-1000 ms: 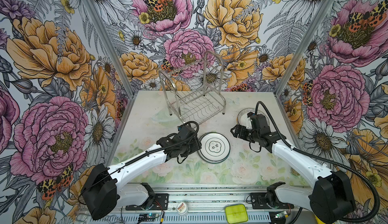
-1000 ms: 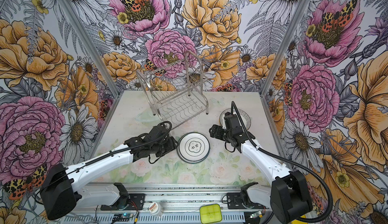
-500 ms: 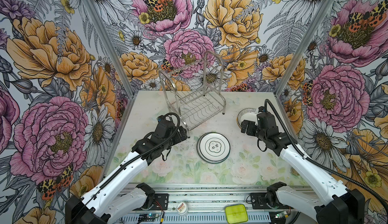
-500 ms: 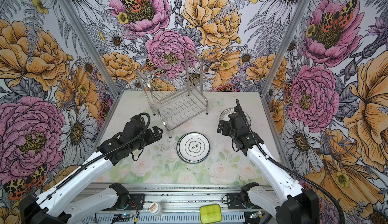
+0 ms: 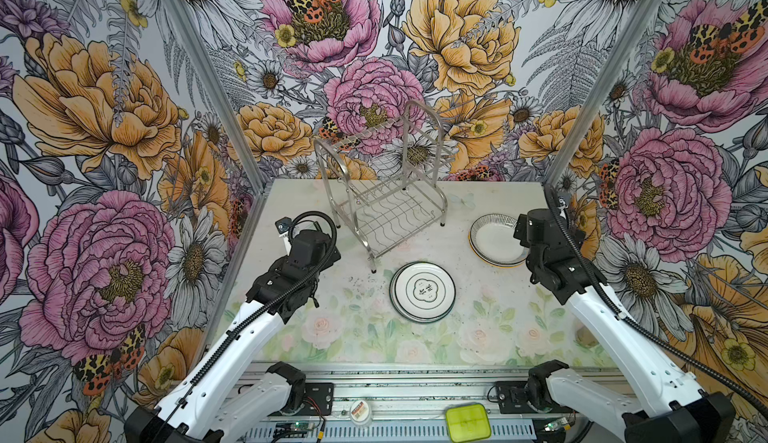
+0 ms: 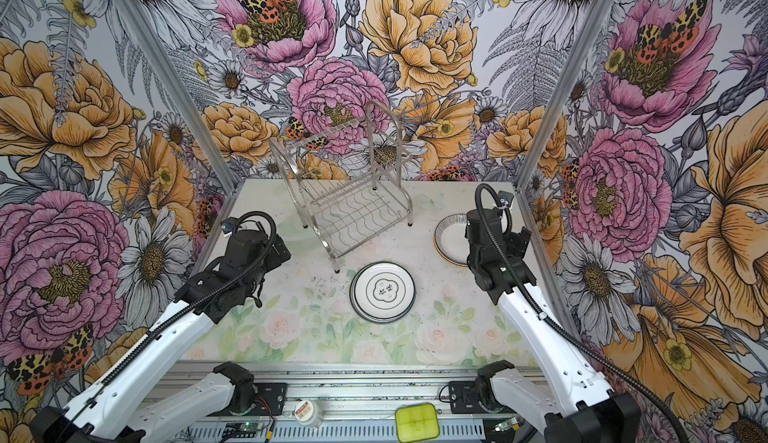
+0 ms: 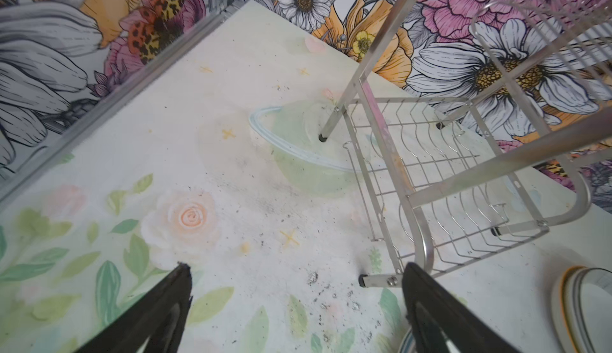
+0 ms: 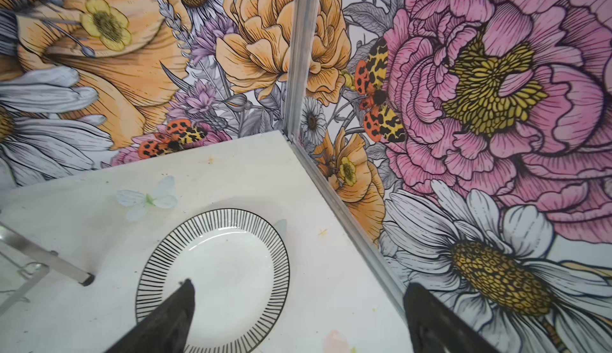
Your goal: Unload the plates from the dish rack
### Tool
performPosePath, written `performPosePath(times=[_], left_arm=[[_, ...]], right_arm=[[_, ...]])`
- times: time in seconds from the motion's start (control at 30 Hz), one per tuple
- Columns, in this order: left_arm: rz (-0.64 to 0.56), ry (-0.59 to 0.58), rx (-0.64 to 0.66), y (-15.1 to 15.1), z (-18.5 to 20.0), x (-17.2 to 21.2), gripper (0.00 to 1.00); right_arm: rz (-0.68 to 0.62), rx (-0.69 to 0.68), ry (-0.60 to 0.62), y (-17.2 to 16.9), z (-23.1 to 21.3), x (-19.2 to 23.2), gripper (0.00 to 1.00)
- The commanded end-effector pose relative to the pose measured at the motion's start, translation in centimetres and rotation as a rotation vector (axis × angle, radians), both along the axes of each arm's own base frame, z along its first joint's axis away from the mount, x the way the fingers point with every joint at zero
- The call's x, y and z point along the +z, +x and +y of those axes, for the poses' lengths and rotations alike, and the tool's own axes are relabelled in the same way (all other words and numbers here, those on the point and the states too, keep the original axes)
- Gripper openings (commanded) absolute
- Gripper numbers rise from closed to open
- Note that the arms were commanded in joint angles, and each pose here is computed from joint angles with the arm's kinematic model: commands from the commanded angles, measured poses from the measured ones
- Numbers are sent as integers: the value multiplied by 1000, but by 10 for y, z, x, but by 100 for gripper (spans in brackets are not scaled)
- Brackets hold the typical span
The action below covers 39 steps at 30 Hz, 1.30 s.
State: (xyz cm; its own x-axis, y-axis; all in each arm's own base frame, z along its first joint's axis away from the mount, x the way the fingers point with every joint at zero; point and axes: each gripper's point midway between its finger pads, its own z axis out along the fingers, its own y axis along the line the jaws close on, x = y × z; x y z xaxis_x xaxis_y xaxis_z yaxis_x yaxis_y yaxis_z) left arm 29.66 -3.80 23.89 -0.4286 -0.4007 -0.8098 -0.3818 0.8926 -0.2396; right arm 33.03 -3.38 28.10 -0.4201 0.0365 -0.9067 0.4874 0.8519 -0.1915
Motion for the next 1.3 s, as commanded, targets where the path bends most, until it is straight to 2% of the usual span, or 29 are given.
performPosePath(times=[0.0,0.07,0.13,0.2,0.27,0.33,0.43,0.57,0.7,1.0,1.1,1.27], left_arm=[[-22,195,11,12,14,5,99],[-23,256,-6,21,12,2,99],[-39,307,1,28,14,-2,99],[-79,383,-22,34,14,-4,99],[-139,440,-22,38,20,-5,99],[-208,441,-88,43,17,-9,99],[-296,410,-147,50,20,-18,99],[-366,383,-168,57,29,-32,99],[-341,426,-203,67,27,-51,99],[-404,427,-192,74,38,-73,99],[-399,426,-195,78,41,-79,99],[-469,438,-177,73,42,-88,99]], right_arm=[[87,-79,-155,6,-17,-8,99],[83,-96,-128,10,-21,-16,99],[6,-68,-76,12,-21,-18,99],[-68,18,-52,14,-14,-21,100],[-139,212,-75,20,6,-31,99],[-223,276,-68,19,9,-35,100],[-262,270,-5,18,-6,-49,100],[-235,230,-24,19,-20,-66,100],[-250,218,-6,25,-26,-82,100],[-275,259,120,34,-19,-115,100],[-271,284,135,35,-14,-128,100],[-306,318,123,37,-9,-140,100]])
